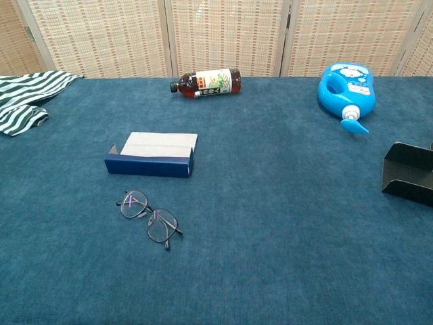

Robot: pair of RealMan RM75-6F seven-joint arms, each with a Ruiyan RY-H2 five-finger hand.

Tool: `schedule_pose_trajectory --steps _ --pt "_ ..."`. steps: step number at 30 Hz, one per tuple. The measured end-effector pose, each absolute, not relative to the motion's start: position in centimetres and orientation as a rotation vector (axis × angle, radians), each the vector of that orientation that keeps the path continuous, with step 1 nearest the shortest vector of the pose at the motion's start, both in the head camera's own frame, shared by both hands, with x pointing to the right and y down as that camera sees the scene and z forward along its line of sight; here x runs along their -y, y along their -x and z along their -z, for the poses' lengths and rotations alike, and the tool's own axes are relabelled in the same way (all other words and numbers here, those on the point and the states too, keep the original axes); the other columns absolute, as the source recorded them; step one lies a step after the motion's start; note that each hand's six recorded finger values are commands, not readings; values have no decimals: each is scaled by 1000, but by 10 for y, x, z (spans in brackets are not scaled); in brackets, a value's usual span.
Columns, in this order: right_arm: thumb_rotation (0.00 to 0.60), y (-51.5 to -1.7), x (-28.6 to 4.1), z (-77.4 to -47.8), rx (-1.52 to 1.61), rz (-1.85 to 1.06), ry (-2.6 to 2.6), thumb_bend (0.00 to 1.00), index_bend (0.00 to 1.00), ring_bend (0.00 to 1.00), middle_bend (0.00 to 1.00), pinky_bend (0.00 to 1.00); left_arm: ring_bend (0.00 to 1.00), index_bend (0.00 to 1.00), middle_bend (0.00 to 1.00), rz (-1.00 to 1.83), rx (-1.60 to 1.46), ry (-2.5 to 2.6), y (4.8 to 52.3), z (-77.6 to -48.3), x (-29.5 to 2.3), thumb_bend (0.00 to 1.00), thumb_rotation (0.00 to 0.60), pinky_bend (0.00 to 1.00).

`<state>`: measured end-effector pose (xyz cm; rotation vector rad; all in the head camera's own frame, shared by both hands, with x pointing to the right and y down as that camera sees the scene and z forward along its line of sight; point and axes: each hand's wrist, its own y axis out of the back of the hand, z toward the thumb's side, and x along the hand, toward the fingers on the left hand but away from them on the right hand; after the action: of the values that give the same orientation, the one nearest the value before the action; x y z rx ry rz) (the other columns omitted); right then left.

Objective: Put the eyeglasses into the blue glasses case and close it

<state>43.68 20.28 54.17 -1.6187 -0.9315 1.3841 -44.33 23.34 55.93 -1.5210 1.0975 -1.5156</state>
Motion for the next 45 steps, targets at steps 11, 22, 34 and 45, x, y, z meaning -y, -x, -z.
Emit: schedule_pose_trajectory --steps 11,22,34,45 --pt "600 -438 -203 -536 934 -1377 1603 265 171 242 301 243 358 227 412 1448 -1074 1542 435 -559 -226 270 600 443" --pt "600 -432 -198 -533 922 -1357 1599 265 171 242 301 243 641 254 696 1244 -878 1709 389 -574 -184 275 600 739" --pt "600 -432 -199 -533 919 -1372 1595 264 172 242 303 243 959 255 1000 1175 -549 1899 327 -623 -141 620 600 1000" --pt "600 -437 -199 -535 926 -1385 1595 265 172 243 312 243 967 232 1000 1244 -346 1930 283 -672 -124 668 600 1000"
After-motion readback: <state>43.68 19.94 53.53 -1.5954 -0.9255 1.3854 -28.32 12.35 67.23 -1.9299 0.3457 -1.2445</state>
